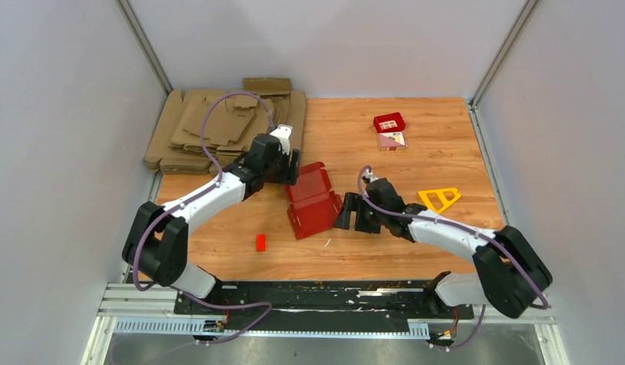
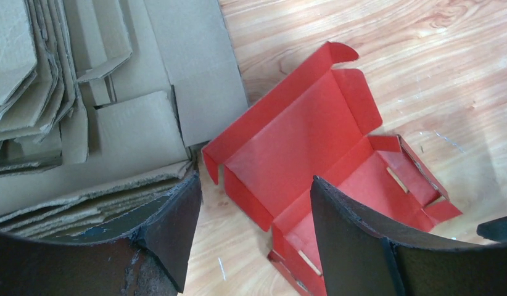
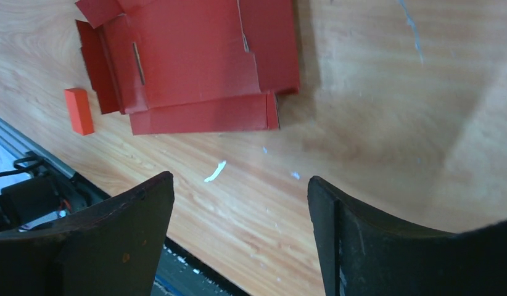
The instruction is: Fold the paper box
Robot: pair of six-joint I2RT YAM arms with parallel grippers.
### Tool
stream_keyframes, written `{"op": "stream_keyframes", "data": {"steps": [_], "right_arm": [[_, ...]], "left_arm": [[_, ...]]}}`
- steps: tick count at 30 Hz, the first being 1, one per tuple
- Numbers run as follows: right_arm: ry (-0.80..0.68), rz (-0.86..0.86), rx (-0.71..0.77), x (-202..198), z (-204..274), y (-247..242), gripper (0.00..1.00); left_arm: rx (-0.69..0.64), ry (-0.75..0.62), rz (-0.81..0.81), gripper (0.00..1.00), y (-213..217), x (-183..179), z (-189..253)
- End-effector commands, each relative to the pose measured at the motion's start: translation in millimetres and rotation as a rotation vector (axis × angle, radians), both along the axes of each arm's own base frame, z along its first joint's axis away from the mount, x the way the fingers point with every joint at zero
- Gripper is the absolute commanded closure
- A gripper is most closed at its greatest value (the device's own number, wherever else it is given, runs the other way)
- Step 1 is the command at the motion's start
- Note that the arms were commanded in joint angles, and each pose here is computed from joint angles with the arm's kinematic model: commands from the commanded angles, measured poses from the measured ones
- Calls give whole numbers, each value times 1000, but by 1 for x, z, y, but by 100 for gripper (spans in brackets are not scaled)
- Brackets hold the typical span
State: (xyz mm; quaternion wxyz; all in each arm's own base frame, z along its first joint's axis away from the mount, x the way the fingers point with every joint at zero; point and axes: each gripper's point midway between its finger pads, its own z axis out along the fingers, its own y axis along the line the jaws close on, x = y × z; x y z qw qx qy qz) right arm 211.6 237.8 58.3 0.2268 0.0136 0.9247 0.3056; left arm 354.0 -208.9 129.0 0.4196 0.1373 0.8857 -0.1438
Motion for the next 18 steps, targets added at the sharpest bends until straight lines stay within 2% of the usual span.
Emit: {"op": "stream_keyframes", "data": {"steps": [1,6,8,12,18], "right_arm": [[-118,99,2,31,11,18,24],[-107,86,-48,49,-6,15,35],[-103,82,-48,55,-9,15,45],[-87,70,-57,67,-18,14,55],[-76,69,-127,88,-26,3,82]], "left_arm": [[-3,-15,-10,27,-3,21,7],[-50,-3,-44,27,-11,27,-3],[-63,7,-52,28,-12,28,-8],[-80,19,-86,28,-17,23,-7],[-97,-10,-103,28,-15,14,-5]]}}
